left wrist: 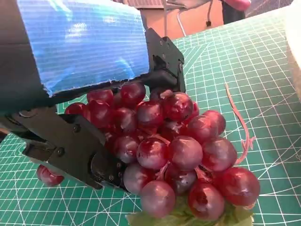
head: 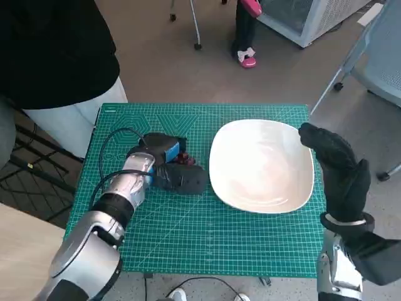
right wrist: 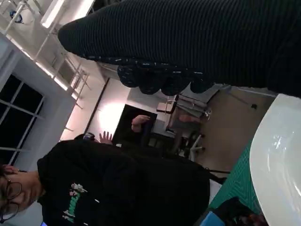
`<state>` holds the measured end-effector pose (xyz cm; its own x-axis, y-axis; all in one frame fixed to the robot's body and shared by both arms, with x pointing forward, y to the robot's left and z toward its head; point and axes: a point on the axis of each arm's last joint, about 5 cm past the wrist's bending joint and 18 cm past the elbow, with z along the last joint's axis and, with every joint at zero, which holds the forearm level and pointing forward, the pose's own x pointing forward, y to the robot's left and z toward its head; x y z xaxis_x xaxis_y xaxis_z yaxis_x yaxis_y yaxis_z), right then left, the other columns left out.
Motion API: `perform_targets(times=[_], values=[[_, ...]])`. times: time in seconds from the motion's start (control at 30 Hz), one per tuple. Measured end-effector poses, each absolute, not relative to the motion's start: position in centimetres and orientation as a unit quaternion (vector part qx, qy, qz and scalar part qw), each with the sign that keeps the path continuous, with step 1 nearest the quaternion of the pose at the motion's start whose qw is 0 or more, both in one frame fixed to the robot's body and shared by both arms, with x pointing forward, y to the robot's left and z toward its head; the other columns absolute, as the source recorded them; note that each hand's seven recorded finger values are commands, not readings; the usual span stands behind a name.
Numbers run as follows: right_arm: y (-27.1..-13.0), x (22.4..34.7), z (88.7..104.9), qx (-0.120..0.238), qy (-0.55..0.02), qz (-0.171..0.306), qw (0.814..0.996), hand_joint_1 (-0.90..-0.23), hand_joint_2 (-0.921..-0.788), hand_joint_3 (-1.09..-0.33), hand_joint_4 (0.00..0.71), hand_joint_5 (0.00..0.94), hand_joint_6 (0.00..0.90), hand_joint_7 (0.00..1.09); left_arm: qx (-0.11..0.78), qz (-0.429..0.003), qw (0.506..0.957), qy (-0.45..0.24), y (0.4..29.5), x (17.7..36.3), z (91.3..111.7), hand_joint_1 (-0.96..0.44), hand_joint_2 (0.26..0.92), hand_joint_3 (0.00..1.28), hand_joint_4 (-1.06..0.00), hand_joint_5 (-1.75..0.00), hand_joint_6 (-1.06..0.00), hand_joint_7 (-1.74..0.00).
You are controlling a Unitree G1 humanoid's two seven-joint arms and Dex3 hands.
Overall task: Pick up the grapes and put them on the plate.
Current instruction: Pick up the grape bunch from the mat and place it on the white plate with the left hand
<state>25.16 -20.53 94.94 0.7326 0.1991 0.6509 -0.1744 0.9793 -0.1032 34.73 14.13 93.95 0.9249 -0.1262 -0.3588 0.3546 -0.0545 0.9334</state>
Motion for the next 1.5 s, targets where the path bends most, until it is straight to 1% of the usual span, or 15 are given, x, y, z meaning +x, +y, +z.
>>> perform_targets(times=[0.33,0.63,0.77,0.93,1.13,1.23,1.37,1.5], values=[[-20.5,25.2,94.9,-0.017,-0.351,0.1,0.931,-0.627,-0.921,-0.844,0.436,0.001,0.144,0.25,0.702,-0.18,0.685,0.075,14.1,34.8,94.2,0.0,0.921,0.22,-0.45,-1.43,-0.52,-1.26],[-20.5,25.2,95.0,-0.017,-0.353,0.1,0.93,-0.627,-0.921,-0.843,0.435,0.001,0.144,0.25,0.692,-0.183,0.696,0.063,14.6,34.9,94.7,0.0,0.921,0.18,-0.57,-1.34,-0.5,-1.25],[-20.5,25.3,95.0,-0.017,-0.354,0.1,0.93,-0.626,-0.921,-0.843,0.434,0.0,0.143,0.25,0.688,-0.182,0.701,0.046,14.8,34.9,95.2,0.0,0.921,0.18,-0.56,-1.3,-0.5,-1.29],[-20.4,25.4,95.0,-0.016,-0.355,0.1,0.929,-0.627,-0.921,-0.842,0.435,0.001,0.144,0.25,0.687,-0.174,0.706,0.009,15.1,34.9,96.5,0.0,0.921,0.19,-0.55,-1.28,-0.48,-1.34],[-20.4,25.5,95.1,-0.015,-0.356,0.1,0.929,-0.628,-0.921,-0.841,0.436,0.001,0.145,0.25,0.686,-0.15,0.711,-0.045,15.6,34.9,98.9,0.0,0.921,0.18,-0.58,-1.33,-0.49,-1.25],[-20.4,25.6,95.0,-0.015,-0.356,0.1,0.929,-0.628,-0.921,-0.84,0.437,0.002,0.145,0.25,0.684,-0.138,0.713,-0.069,15.9,34.6,99.9,0.0,0.921,0.17,-0.58,-1.32,-0.5,-1.24],[-20.4,25.7,95.0,-0.015,-0.356,0.099,0.929,-0.627,-0.921,-0.84,0.439,0.003,0.146,0.24,0.681,-0.127,0.716,-0.088,16.1,34.2,100.8,0.0,0.921,0.17,-0.57,-1.28,-0.52,-1.27],[-20.4,25.7,95.0,-0.015,-0.357,0.099,0.929,-0.626,-0.921,-0.841,0.441,0.004,0.146,0.24,0.678,-0.122,0.718,-0.101,16.2,33.7,101.3,0.0,0.921,0.16,-0.57,-1.24,-0.53,-1.3]])
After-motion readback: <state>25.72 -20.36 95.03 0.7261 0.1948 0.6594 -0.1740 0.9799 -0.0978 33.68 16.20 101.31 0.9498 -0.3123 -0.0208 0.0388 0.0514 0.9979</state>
